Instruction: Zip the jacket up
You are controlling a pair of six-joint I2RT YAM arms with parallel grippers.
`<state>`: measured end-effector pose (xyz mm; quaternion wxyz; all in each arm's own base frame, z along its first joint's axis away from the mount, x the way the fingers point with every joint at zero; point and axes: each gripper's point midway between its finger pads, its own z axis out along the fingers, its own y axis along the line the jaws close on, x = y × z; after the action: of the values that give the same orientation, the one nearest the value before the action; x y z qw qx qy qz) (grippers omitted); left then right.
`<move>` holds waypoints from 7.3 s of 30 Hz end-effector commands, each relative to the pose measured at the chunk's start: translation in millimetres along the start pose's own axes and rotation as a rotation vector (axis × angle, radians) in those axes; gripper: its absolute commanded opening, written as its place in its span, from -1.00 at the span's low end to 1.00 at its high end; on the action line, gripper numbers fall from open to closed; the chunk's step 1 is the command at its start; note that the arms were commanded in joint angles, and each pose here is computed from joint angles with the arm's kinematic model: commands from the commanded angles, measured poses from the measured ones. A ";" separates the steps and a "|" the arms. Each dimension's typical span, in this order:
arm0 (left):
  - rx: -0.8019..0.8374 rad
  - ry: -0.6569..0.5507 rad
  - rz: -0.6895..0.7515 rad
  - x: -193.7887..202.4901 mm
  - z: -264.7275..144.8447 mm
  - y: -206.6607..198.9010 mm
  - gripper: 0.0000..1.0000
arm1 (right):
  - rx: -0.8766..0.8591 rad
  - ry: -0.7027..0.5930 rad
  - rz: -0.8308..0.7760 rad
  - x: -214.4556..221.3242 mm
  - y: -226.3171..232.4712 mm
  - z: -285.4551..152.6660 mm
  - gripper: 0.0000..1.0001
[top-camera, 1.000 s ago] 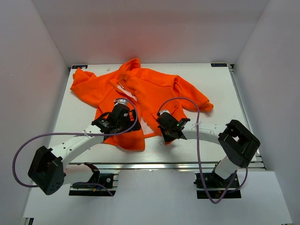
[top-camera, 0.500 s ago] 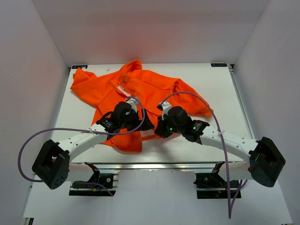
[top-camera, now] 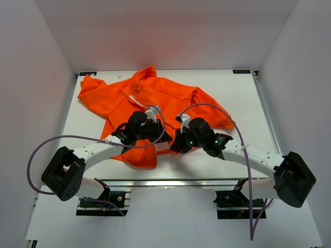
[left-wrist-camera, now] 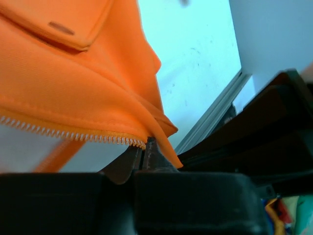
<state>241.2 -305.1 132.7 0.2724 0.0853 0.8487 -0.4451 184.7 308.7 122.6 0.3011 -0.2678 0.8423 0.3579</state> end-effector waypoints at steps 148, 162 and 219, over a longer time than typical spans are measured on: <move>-0.925 0.372 -0.025 125.6 -53.0 122.1 0.26 | 0.107 0.101 0.190 42.6 -38.0 -25.4 -1.00; -0.913 0.410 -0.020 139.6 -39.7 124.5 -0.80 | 0.123 0.092 0.187 43.6 -40.7 -28.8 -1.00; 0.183 -0.263 0.353 -25.2 -85.8 -134.4 -1.00 | -0.301 -0.356 -0.214 -132.3 11.7 -47.7 -1.00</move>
<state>212.7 -290.8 239.7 0.4754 0.1488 0.7741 -0.3907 202.7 312.5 216.6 0.3165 -0.3552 0.6846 0.5523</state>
